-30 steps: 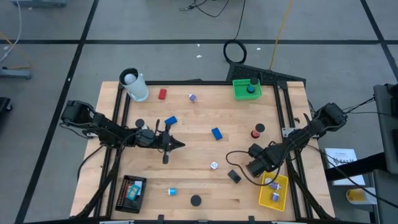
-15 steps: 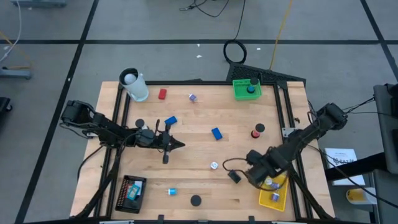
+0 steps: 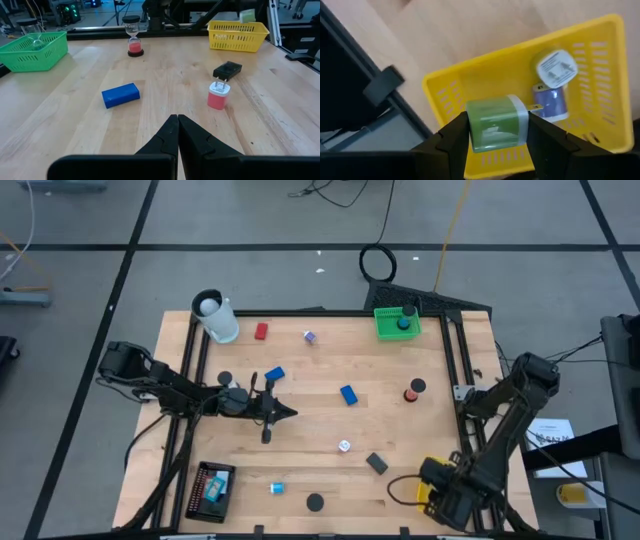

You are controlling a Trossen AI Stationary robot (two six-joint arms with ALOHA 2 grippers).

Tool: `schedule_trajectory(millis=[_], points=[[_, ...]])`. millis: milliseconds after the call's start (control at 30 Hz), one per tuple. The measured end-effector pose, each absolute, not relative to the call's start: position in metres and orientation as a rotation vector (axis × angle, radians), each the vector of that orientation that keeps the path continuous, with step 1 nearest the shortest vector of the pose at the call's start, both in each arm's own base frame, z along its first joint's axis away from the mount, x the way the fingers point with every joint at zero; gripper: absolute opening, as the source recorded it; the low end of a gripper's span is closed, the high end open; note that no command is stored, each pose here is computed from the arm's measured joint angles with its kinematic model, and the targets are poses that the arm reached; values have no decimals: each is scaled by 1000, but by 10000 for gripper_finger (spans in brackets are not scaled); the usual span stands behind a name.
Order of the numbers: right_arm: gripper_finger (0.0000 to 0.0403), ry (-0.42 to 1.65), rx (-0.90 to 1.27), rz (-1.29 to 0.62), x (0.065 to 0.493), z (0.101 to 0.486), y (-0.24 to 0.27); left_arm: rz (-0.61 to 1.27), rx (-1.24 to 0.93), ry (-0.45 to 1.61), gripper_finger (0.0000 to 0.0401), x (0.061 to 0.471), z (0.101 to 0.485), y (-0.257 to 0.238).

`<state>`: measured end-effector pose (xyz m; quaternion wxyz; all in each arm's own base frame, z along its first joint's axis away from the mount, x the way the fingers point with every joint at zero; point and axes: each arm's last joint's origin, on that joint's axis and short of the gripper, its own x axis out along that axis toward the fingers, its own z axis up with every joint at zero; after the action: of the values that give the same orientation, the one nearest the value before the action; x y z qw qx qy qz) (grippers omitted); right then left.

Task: Pick & Place Office items
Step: Put the green charger adapter into the green bin

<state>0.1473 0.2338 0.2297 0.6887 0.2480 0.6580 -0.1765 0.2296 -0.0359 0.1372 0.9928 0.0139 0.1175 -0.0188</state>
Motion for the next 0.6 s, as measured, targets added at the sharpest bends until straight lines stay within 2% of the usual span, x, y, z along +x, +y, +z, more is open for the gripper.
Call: schedule_trajectory(millis=[400,600], points=[[162,1482,493,-371,145,187,240,-38,29,243,6,229,136,-36],[168,1479,495,-360,145,184,240,-38,29,243,6,229,136,-36]])
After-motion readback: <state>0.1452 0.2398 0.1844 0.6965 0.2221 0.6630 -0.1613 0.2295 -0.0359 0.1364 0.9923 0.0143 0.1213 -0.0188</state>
